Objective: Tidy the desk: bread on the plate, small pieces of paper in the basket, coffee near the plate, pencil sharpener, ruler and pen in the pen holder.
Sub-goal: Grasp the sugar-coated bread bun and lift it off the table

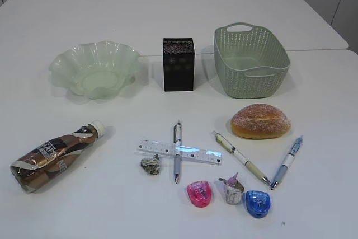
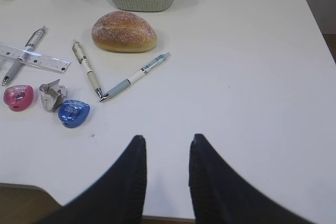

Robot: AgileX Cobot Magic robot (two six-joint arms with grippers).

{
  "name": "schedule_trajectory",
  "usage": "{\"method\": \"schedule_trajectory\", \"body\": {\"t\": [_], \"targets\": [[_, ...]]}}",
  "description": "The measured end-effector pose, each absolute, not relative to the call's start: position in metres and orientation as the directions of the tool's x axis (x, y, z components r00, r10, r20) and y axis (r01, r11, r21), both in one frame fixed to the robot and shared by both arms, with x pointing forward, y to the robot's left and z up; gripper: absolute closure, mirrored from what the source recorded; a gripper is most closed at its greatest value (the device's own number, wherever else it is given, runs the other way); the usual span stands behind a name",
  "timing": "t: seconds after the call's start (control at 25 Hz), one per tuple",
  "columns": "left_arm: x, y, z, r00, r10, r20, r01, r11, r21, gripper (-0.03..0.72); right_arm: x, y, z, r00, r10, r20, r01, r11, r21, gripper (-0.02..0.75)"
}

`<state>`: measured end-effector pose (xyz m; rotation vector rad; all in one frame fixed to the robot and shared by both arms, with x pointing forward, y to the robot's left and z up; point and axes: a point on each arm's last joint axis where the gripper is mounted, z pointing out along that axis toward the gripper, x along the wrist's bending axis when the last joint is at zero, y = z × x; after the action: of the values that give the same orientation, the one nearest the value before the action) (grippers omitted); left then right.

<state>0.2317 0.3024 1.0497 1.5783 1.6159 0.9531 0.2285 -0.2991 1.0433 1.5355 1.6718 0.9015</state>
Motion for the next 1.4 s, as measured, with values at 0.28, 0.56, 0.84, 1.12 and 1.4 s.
{"method": "schedule_trajectory", "body": {"t": [0.28, 0.56, 0.84, 1.12, 1.4], "targets": [[0.2317, 0.3024, 1.0497, -0.037, 0.999, 0.024, 0.504, -0.002, 0.864, 0.420, 0.2285, -0.2991, 1.0433, -0.068, 0.997, -0.031, 0.522, 0.062, 0.851, 0.499], [0.2317, 0.3024, 1.0497, -0.037, 0.999, 0.024, 0.504, -0.002, 0.864, 0.420, 0.2285, -0.2991, 1.0433, -0.068, 0.997, -0.031, 0.522, 0.062, 0.851, 0.499], [0.2317, 0.3024, 1.0497, -0.037, 0.999, 0.024, 0.504, -0.002, 0.864, 0.420, 0.2287, -0.2991, 1.0436, -0.067, 0.997, -0.031, 0.519, 0.062, 0.853, 0.499], [0.2317, 0.3024, 1.0497, -0.037, 0.999, 0.024, 0.504, -0.002, 0.864, 0.439, 0.2287, -0.2991, 1.0436, -0.067, 0.997, -0.031, 0.519, 0.062, 0.853, 0.499], [0.2317, 0.3024, 1.0497, -0.037, 0.999, 0.024, 0.504, -0.002, 0.864, 0.441, 0.2287, -0.2991, 1.0436, -0.067, 0.997, -0.031, 0.519, 0.062, 0.853, 0.498]]}}
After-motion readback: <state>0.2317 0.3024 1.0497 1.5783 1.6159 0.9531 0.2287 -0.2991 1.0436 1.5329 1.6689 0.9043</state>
